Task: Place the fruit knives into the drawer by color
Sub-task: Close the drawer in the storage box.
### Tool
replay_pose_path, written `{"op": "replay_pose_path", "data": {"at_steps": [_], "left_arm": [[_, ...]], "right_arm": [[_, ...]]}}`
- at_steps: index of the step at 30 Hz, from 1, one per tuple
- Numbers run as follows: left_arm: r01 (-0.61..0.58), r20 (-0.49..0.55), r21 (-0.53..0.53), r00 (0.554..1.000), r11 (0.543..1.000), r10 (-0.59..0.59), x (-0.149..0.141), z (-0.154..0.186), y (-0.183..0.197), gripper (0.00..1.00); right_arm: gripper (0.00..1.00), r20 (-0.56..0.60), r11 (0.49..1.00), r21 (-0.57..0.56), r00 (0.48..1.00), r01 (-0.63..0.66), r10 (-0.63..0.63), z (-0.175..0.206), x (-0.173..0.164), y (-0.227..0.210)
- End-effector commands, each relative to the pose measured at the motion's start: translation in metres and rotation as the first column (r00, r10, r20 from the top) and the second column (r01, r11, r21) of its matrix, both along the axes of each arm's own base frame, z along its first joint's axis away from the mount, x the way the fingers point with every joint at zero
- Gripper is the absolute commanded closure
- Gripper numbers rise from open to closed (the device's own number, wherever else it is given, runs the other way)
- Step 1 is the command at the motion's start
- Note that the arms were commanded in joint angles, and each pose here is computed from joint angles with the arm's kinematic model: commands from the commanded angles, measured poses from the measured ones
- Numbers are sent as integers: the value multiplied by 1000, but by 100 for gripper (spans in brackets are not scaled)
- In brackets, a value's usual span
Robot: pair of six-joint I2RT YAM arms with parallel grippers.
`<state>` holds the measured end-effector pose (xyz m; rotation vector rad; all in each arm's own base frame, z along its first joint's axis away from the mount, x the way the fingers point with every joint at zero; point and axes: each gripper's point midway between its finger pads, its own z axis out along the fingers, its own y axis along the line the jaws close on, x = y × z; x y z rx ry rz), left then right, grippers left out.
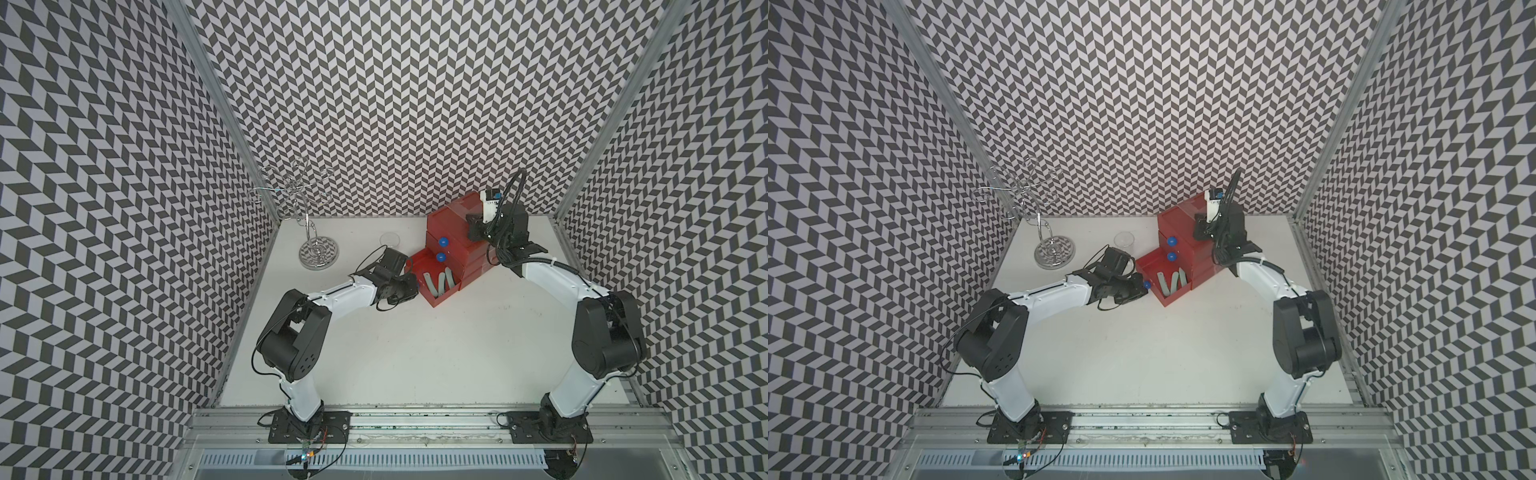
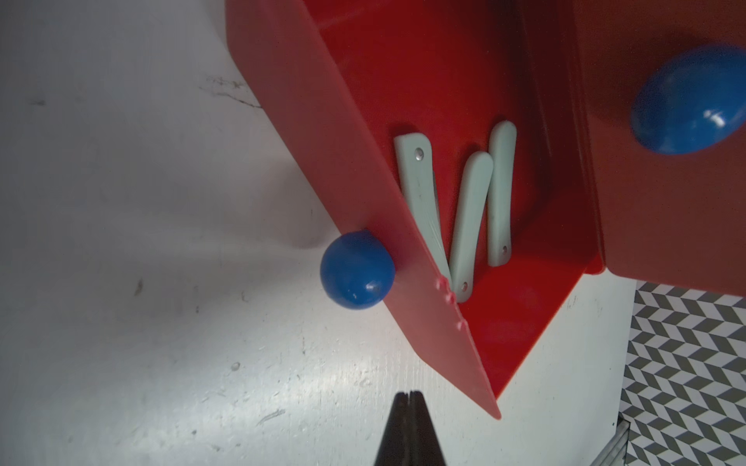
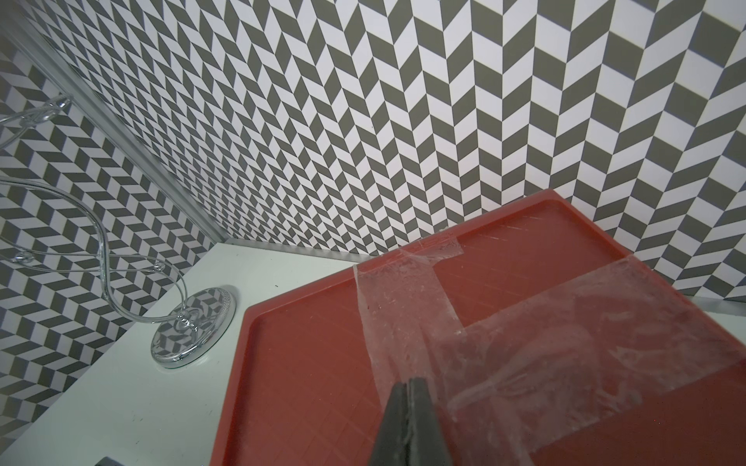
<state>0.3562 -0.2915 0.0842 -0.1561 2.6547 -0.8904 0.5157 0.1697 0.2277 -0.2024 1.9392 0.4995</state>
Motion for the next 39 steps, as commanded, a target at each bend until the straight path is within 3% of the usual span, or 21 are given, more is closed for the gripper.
{"op": "replay_pose_path", "data": {"at_steps": [1, 9, 29, 39], "left_arm": [[9, 26, -36, 1000, 999, -8, 10, 5, -11, 100], [31, 15, -71, 999, 997, -30, 24, -6, -30, 100], [52, 64, -145, 997, 988, -44, 70, 7, -70, 100], [56, 58, -170, 997, 984, -47, 76, 3, -78, 100]], "right_arm": [[100, -724, 990, -131, 688, -55, -58, -237, -113, -19], [100, -723, 989, -135, 688, -55, -60, -236, -113, -19], [100, -725, 990, -132, 687, -58, -56, -236, -114, -19], [100, -727, 990, -130, 685, -59, -54, -237, -114, -18]]}}
